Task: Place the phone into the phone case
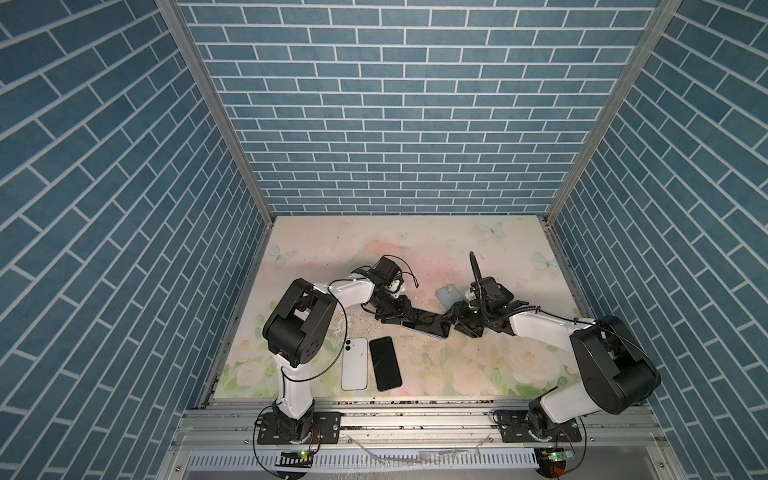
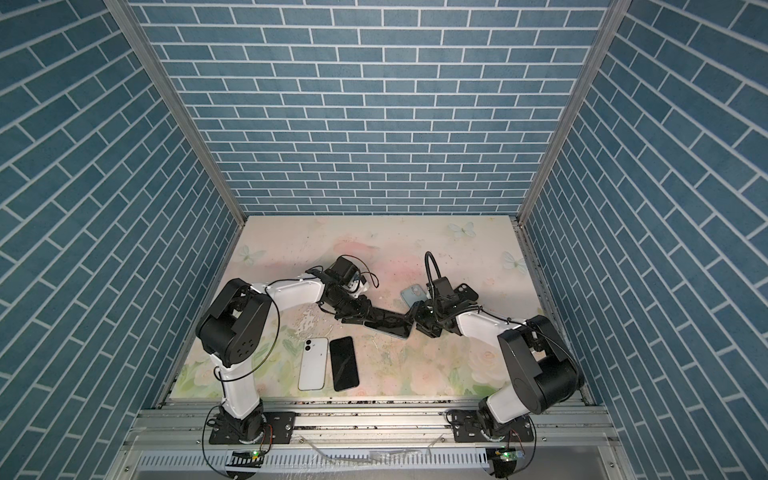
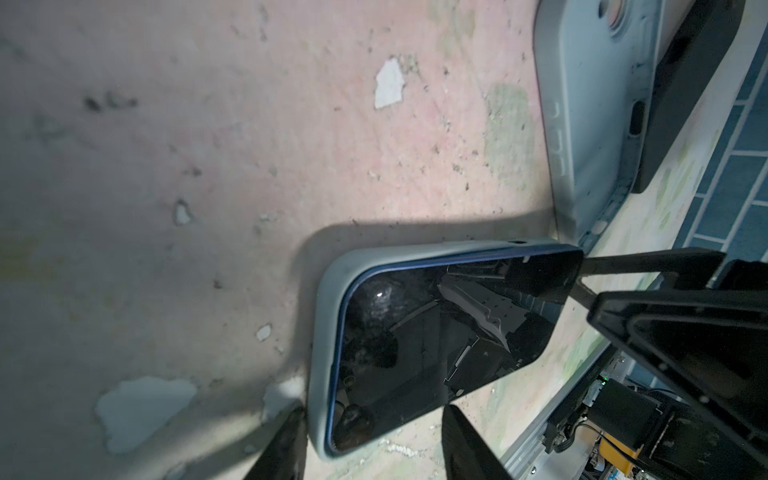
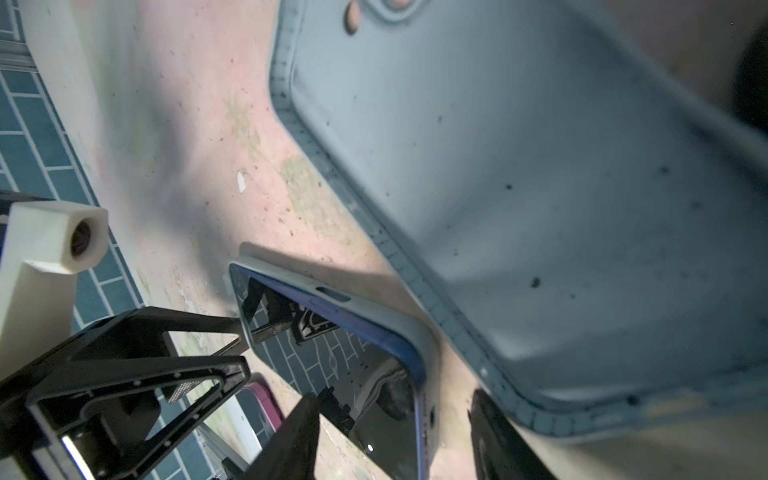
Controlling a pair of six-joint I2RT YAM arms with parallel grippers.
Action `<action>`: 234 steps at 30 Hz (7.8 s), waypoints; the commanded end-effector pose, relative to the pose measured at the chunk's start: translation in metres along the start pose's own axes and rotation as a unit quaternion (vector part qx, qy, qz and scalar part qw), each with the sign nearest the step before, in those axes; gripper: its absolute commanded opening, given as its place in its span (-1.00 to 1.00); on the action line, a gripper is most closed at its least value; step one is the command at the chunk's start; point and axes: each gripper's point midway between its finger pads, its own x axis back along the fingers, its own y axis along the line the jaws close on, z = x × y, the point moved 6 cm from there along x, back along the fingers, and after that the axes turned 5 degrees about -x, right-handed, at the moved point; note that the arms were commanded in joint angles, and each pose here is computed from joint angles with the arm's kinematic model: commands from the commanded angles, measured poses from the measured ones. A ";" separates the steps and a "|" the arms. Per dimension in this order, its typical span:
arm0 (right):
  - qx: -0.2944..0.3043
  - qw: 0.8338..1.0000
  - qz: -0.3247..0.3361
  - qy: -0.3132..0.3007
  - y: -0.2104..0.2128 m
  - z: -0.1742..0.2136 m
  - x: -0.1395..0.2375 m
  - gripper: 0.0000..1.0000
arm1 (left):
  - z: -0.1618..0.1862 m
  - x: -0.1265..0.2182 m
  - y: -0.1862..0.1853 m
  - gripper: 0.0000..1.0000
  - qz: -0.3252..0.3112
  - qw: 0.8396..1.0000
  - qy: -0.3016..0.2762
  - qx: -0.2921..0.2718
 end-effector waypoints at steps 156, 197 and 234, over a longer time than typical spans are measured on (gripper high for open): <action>0.204 0.967 0.156 -0.008 0.020 0.033 0.019 -0.64 | -0.011 0.028 -0.010 -0.65 -0.136 0.978 0.024 -0.157; 0.111 0.989 -0.020 0.096 0.028 0.064 -0.029 -0.64 | 0.008 -0.015 -0.019 -0.59 -0.092 0.977 0.109 -0.157; 0.128 0.990 0.053 0.024 -0.018 0.073 0.020 -0.62 | 0.031 -0.018 -0.058 -0.43 -0.077 0.968 0.099 -0.217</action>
